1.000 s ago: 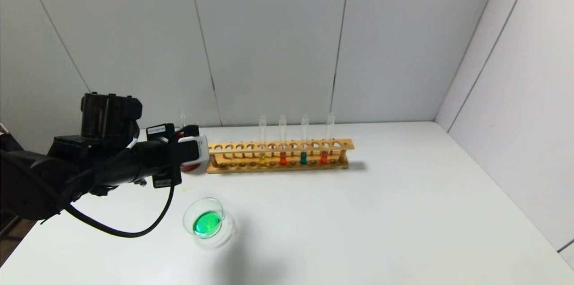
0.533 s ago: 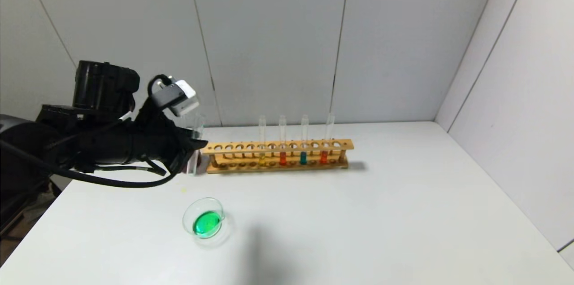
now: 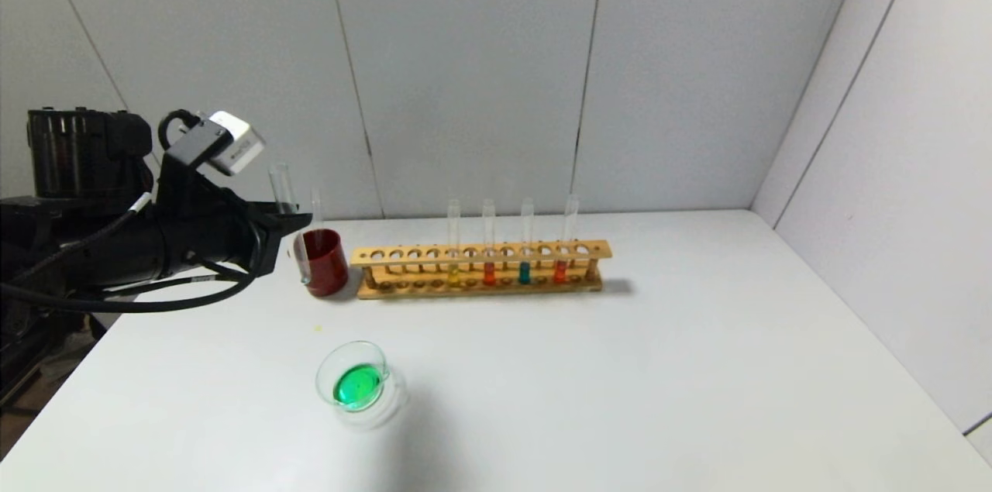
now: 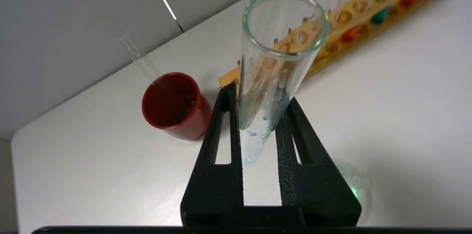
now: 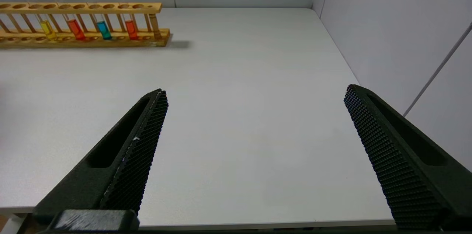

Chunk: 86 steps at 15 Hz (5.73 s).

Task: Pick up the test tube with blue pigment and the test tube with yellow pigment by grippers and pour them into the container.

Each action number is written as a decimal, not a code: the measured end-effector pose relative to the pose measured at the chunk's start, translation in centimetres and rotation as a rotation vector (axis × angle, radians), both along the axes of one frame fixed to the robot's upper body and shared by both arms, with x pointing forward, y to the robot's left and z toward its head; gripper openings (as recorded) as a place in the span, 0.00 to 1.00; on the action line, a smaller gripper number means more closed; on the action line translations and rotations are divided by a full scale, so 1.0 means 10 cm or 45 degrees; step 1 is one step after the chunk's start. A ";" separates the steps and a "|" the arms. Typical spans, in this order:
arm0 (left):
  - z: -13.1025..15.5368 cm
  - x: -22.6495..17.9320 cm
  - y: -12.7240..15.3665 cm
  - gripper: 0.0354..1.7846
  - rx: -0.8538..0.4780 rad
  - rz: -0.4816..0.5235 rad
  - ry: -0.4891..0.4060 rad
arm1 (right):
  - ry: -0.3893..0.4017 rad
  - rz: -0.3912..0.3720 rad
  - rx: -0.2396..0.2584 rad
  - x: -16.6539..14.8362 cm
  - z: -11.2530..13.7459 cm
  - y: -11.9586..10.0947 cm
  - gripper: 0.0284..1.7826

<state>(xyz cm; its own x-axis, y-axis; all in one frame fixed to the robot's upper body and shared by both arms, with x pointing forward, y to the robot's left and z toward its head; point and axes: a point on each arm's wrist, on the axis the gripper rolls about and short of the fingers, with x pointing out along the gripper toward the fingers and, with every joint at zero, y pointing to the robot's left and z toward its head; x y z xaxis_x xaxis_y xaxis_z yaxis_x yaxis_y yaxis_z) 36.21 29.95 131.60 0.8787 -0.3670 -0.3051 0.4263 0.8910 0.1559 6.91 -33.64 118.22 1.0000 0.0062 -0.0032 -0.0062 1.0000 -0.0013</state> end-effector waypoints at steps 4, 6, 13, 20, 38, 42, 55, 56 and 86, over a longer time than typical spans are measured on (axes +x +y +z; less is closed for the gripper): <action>0.04 0.10 0.06 0.16 -0.204 0.095 0.011 | 0.000 0.000 0.000 0.00 0.00 0.00 0.98; 0.01 0.22 0.09 0.16 -0.244 0.122 -0.010 | 0.000 -0.001 0.000 0.00 0.00 0.00 0.98; -0.27 0.76 0.39 0.16 -0.364 0.277 -0.061 | 0.000 0.000 0.000 0.00 0.00 0.00 0.98; -0.52 1.04 0.54 0.16 -0.349 0.329 -0.007 | -0.001 0.000 0.000 0.00 0.00 0.00 0.98; -0.88 1.32 0.67 0.20 -0.245 0.338 0.076 | 0.000 -0.001 0.000 0.00 0.00 0.00 0.98; -0.88 1.42 0.68 0.46 -0.243 0.339 -0.009 | 0.000 -0.001 0.000 0.00 0.00 0.00 0.98; -0.21 1.16 0.61 0.98 -0.192 0.306 -0.145 | 0.000 0.000 0.000 0.00 0.00 0.00 0.98; -0.06 1.06 0.59 0.98 -0.185 0.310 -0.167 | 0.000 0.000 0.000 0.00 0.00 0.00 0.98; -1.34 -2.93 0.34 0.98 -0.201 0.516 -0.349 | 0.000 0.000 0.000 0.00 0.00 0.00 0.98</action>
